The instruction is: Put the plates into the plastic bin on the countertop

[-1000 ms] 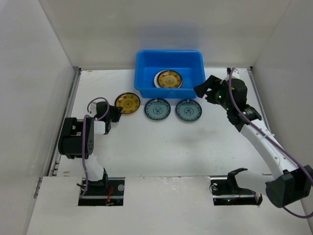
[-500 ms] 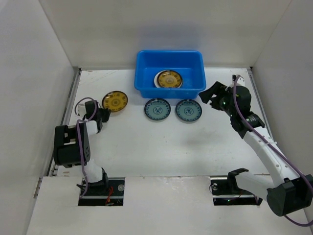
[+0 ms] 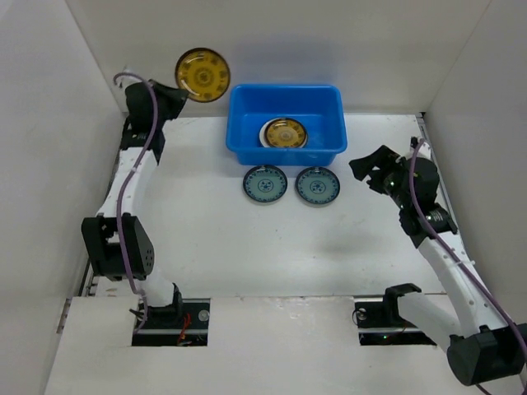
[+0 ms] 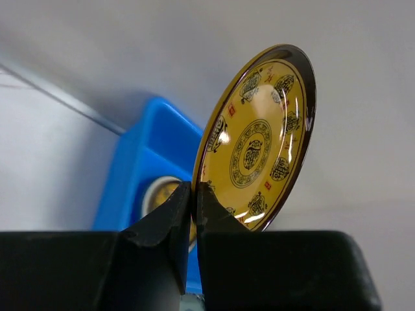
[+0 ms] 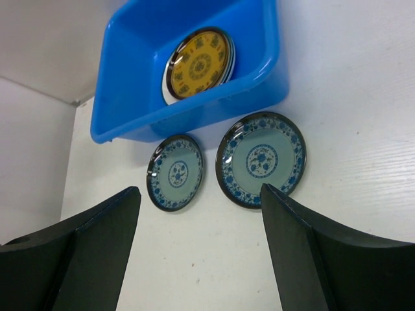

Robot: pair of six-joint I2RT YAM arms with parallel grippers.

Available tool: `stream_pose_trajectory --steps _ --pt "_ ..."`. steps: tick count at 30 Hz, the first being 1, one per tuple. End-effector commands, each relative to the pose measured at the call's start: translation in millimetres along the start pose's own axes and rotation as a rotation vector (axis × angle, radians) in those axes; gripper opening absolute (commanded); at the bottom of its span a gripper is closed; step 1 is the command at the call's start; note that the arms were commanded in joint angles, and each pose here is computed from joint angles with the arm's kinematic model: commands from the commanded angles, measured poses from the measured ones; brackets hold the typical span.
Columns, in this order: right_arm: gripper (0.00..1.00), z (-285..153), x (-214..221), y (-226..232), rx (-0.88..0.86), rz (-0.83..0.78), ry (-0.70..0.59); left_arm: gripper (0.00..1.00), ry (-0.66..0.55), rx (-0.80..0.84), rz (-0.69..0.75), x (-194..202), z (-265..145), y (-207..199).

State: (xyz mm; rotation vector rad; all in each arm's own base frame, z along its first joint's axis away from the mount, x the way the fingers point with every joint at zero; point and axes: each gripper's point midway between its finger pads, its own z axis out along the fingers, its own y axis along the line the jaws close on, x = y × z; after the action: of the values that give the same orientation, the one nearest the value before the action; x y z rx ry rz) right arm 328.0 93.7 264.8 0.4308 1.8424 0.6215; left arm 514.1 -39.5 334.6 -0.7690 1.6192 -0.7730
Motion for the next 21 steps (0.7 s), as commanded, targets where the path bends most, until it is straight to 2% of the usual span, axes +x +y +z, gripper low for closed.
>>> stream_pose_trajectory --steps 1,6,9,17,21 --pt "0.8 -13 -11 -2 -0.014 0.008 -0.049 0.01 0.214 0.108 0.116 68 15 -35" --pt "0.8 -36 -6 -13 0.003 0.023 -0.055 0.02 0.329 0.213 0.225 137 37 -68" --pt "0.8 -48 -1 -18 0.01 0.038 -0.055 0.02 0.357 0.244 0.298 168 52 -77" --pt "0.8 -72 22 -27 0.011 0.083 -0.029 0.02 0.389 0.264 0.374 227 99 -72" --pt "0.8 -77 30 -34 0.029 0.094 -0.017 0.03 0.413 0.246 0.421 254 118 -56"
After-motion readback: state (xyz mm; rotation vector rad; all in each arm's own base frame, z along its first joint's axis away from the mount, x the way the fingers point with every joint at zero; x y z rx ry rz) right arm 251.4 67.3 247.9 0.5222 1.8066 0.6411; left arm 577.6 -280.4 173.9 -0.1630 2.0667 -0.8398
